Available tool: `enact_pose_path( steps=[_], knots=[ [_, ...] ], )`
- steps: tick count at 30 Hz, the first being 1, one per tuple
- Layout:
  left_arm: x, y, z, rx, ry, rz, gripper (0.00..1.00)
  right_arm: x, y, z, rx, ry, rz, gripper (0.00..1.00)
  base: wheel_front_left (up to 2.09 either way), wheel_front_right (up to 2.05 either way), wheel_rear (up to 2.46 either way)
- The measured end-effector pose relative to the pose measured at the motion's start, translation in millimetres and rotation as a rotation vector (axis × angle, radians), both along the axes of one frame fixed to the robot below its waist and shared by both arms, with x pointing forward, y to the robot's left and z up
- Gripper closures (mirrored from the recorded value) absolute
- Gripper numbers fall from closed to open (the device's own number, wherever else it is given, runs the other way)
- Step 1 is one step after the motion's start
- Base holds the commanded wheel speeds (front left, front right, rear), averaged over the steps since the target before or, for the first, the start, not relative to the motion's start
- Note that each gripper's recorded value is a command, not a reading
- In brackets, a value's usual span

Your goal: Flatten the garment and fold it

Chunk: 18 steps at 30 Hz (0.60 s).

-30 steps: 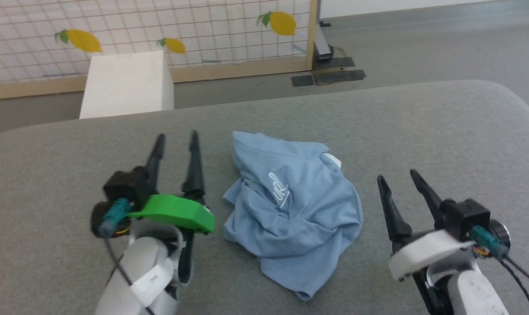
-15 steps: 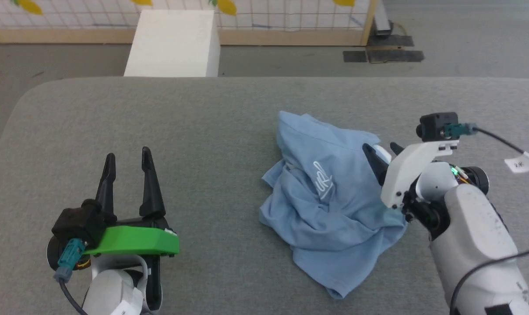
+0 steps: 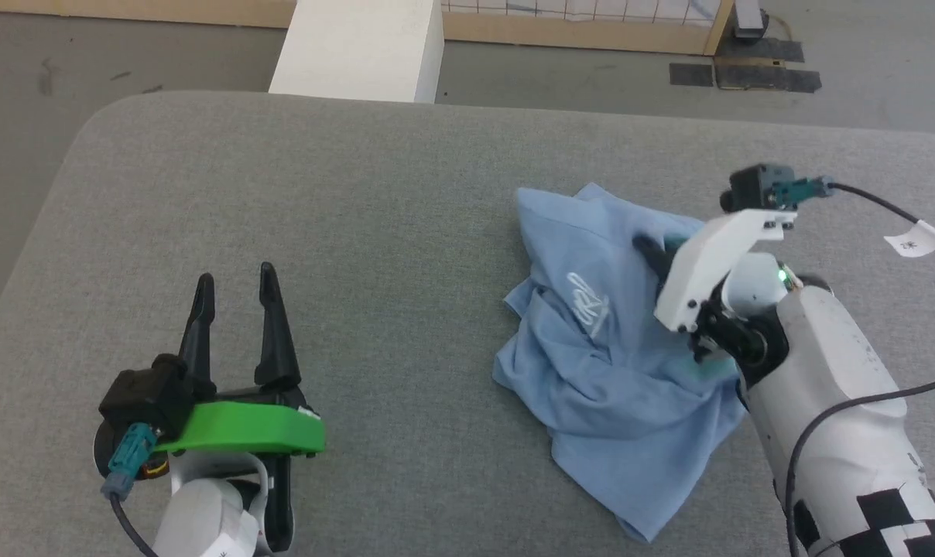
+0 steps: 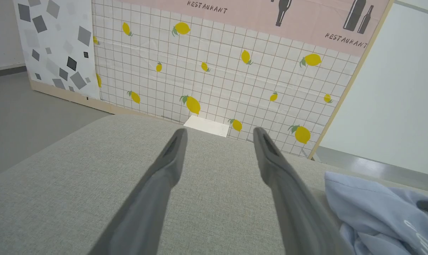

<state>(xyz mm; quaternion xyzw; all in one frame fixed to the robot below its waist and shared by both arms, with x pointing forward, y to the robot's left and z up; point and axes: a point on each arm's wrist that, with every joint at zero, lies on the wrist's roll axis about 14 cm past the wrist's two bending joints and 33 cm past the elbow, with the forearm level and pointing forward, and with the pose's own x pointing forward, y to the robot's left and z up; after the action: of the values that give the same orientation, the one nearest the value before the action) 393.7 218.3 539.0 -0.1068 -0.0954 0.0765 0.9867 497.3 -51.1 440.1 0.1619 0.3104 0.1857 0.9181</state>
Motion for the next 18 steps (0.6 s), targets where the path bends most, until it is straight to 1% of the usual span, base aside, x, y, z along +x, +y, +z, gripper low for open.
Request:
enact_pose_path(
  steps=[2,4,5,7,9,11,14,17,18],
  knots=[
    [0,-2,-1,-0.004,0.002,-0.004,0.0,7,4,24,0.025,-0.109,-0.006,1.0,0.0,0.0,0.0],
    [1,-4,1,-0.007,-0.004,-0.012,0.0,13,0,53,0.043,-0.258,-0.036,1.0,0.0,0.0,0.0],
    [0,-5,2,-0.008,-0.007,-0.015,0.0,16,-9,69,0.036,-0.349,-0.063,1.0,0.0,0.0,0.0],
    [-1,-8,5,-0.01,-0.015,-0.023,0.0,15,-41,90,-0.003,-0.495,-0.145,1.0,0.0,0.0,0.0],
    [-4,-10,5,-0.012,-0.016,-0.028,0.0,6,-82,90,-0.072,-0.554,-0.238,1.0,0.0,0.0,0.0],
    [-6,-12,5,-0.015,-0.015,-0.033,0.0,-11,-124,78,-0.143,-0.548,-0.345,1.0,0.0,0.0,0.0],
    [-8,-16,5,-0.018,-0.016,-0.045,0.0,-54,-186,45,-0.241,-0.436,-0.507,1.0,0.0,0.0,0.0],
    [-8,-18,6,-0.02,-0.021,-0.052,0.0,-96,-228,15,-0.321,-0.292,-0.599,1.0,0.0,0.0,0.0],
    [-7,-19,7,-0.02,-0.022,-0.055,0.0,-107,-234,5,-0.322,-0.24,-0.612,1.0,0.0,0.0,0.0]
  ],
)
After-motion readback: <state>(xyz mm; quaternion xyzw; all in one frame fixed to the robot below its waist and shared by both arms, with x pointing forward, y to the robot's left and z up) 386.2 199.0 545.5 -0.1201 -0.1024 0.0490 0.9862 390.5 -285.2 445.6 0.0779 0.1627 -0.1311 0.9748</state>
